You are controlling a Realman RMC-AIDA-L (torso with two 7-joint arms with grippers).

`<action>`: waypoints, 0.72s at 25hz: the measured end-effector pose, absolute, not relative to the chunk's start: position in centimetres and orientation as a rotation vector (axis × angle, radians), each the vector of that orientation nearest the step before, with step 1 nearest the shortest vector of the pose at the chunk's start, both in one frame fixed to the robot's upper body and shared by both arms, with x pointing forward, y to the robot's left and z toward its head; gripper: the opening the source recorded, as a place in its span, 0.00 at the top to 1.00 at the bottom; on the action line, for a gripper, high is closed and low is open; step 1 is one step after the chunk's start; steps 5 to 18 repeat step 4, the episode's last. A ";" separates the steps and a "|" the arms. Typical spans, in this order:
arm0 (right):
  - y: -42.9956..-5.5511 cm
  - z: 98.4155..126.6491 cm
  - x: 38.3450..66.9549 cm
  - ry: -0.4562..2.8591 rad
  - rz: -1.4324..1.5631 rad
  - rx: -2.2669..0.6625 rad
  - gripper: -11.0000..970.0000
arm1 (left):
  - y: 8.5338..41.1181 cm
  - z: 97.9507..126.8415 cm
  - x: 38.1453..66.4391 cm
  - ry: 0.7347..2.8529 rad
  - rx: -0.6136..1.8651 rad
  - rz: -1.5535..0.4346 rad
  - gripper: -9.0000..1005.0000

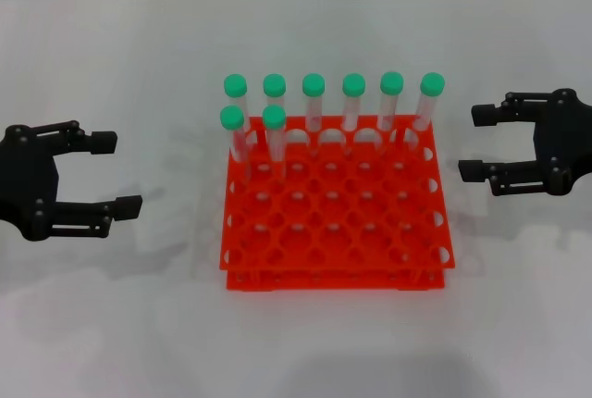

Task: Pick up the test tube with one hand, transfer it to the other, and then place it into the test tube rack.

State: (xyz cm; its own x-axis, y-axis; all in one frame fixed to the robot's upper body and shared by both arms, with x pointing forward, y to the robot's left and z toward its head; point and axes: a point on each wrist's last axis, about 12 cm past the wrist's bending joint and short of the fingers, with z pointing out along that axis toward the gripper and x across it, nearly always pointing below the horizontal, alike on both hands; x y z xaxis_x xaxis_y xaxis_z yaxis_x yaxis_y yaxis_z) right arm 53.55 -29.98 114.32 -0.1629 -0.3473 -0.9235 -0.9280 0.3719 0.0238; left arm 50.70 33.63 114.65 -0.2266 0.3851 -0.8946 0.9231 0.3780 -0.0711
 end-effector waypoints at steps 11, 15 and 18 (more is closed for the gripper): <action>-29.8 114.4 53.5 1.701 0.798 -1.145 0.22 | 33.6 114.6 50.7 1.789 1.145 -0.802 0.13; -29.8 114.4 53.5 1.701 0.798 -1.145 0.22 | 33.6 114.6 50.7 1.789 1.145 -0.802 0.13; -29.8 114.4 53.5 1.701 0.798 -1.145 0.22 | 33.6 114.6 50.7 1.789 1.145 -0.802 0.13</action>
